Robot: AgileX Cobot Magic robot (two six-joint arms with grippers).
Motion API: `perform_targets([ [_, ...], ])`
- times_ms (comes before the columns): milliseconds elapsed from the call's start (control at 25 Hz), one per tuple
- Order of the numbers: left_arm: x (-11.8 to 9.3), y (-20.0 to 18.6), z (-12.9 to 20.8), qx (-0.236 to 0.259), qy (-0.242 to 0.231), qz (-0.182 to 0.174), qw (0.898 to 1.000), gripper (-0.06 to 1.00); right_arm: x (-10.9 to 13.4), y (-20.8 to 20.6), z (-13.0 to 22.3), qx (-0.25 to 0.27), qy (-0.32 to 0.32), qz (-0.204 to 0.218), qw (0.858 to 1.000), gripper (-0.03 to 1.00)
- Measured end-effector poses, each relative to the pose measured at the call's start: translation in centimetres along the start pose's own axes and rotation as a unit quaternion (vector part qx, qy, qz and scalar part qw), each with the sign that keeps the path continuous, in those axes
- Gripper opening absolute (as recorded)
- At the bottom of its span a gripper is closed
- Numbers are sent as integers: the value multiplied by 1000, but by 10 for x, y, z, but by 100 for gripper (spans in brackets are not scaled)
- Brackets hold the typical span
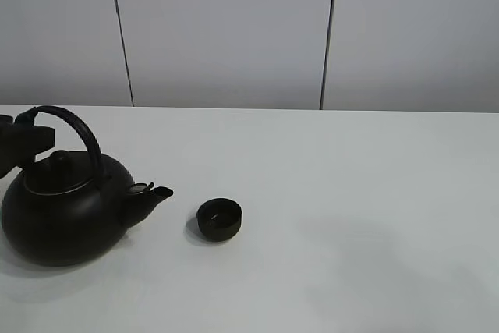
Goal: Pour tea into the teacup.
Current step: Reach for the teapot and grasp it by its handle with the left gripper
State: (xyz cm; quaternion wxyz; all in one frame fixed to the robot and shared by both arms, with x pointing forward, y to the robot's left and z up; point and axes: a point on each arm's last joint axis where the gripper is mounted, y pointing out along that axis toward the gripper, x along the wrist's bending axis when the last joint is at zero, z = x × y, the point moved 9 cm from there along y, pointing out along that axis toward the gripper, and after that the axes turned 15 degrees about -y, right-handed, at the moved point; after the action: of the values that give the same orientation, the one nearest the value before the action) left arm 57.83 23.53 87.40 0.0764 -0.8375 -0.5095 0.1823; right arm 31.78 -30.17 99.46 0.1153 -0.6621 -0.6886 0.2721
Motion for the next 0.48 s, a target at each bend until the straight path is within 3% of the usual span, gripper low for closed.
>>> perform_targets([
  [200, 1, 0, 2, 5, 22, -1, 1000, 49, 0, 0, 0, 0, 0, 0, 1000, 50],
  [480, 1, 0, 2, 5, 24, -1, 1000, 33, 0, 0, 0, 0, 0, 0, 1000, 50],
])
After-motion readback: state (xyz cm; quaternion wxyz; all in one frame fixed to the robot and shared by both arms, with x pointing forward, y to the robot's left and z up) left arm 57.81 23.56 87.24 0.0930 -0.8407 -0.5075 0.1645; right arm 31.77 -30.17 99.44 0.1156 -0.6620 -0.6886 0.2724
